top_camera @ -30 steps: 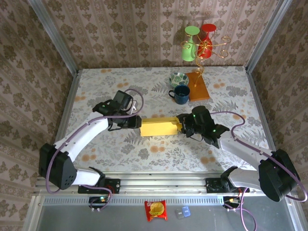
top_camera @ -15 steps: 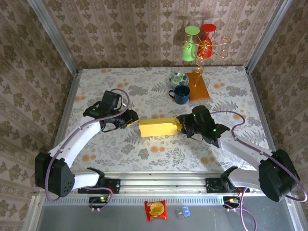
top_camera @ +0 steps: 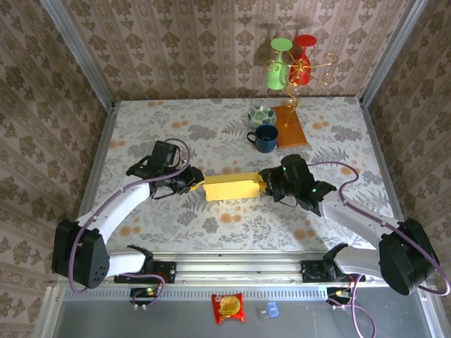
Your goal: Fold the paper box
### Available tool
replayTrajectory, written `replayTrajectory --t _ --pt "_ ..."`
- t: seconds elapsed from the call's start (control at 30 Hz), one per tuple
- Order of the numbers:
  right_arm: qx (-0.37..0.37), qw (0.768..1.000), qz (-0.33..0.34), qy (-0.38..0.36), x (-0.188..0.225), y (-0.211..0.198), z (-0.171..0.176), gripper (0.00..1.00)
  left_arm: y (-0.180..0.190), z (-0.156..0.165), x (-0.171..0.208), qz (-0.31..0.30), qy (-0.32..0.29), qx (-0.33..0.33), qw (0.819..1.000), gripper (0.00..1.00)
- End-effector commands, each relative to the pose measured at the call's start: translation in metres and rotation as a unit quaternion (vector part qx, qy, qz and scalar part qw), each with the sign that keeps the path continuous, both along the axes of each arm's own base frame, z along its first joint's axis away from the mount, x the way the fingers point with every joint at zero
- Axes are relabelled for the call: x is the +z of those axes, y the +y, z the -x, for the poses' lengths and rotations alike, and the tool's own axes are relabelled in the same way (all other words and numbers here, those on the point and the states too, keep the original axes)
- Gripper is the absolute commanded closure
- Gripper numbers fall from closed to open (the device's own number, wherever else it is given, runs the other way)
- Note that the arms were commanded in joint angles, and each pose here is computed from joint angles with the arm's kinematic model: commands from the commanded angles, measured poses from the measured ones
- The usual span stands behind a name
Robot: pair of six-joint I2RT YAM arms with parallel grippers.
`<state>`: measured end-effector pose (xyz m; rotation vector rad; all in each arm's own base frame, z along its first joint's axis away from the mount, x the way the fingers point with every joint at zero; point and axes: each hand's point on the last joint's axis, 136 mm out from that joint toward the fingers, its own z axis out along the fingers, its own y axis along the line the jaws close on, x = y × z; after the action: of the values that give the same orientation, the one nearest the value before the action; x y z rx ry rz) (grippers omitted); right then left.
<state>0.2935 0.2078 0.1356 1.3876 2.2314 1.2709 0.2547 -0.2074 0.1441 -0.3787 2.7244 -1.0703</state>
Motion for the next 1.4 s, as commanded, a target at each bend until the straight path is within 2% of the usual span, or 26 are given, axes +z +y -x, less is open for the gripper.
replayTrajectory --t 0.0,0.27,0.47,0.63,0.77,0.87,0.97,1.1,1.37 --pt "-0.007 0.996 0.05 0.072 -0.038 -0.016 0.018 0.72 0.006 0.009 -0.013 -0.005 0.017 0.009 1.0 0.76" --pt "-0.006 0.993 0.057 0.107 -0.052 -0.02 0.032 0.77 0.01 0.017 -0.027 -0.018 0.012 -0.001 1.0 0.83" --pt "0.011 0.993 0.058 0.1 -0.044 -0.019 0.035 0.77 0.001 0.016 -0.016 -0.031 -0.068 -0.047 0.996 0.86" --pt "0.109 0.99 0.075 0.056 -0.021 -0.011 0.043 0.75 -0.014 0.029 -0.003 -0.056 -0.174 -0.109 0.977 0.86" --pt "0.205 0.974 0.088 0.033 -0.018 -0.006 0.068 0.7 -0.021 0.044 -0.013 -0.057 -0.22 -0.121 0.966 0.85" --pt "0.253 0.959 0.111 0.06 -0.035 -0.016 0.098 0.67 -0.021 0.062 -0.033 -0.058 -0.222 -0.121 0.966 0.8" --pt "0.261 0.955 0.114 0.08 -0.05 -0.027 0.121 0.61 -0.019 0.078 -0.057 -0.056 -0.188 -0.114 0.974 0.76" --pt "0.25 0.961 0.106 0.056 -0.052 -0.029 0.122 0.47 -0.018 0.086 -0.069 -0.061 -0.172 -0.11 0.977 0.67" --pt "0.252 0.953 0.165 0.022 -0.028 -0.046 0.111 0.36 -0.021 0.069 -0.053 -0.078 -0.175 -0.089 0.977 0.6"
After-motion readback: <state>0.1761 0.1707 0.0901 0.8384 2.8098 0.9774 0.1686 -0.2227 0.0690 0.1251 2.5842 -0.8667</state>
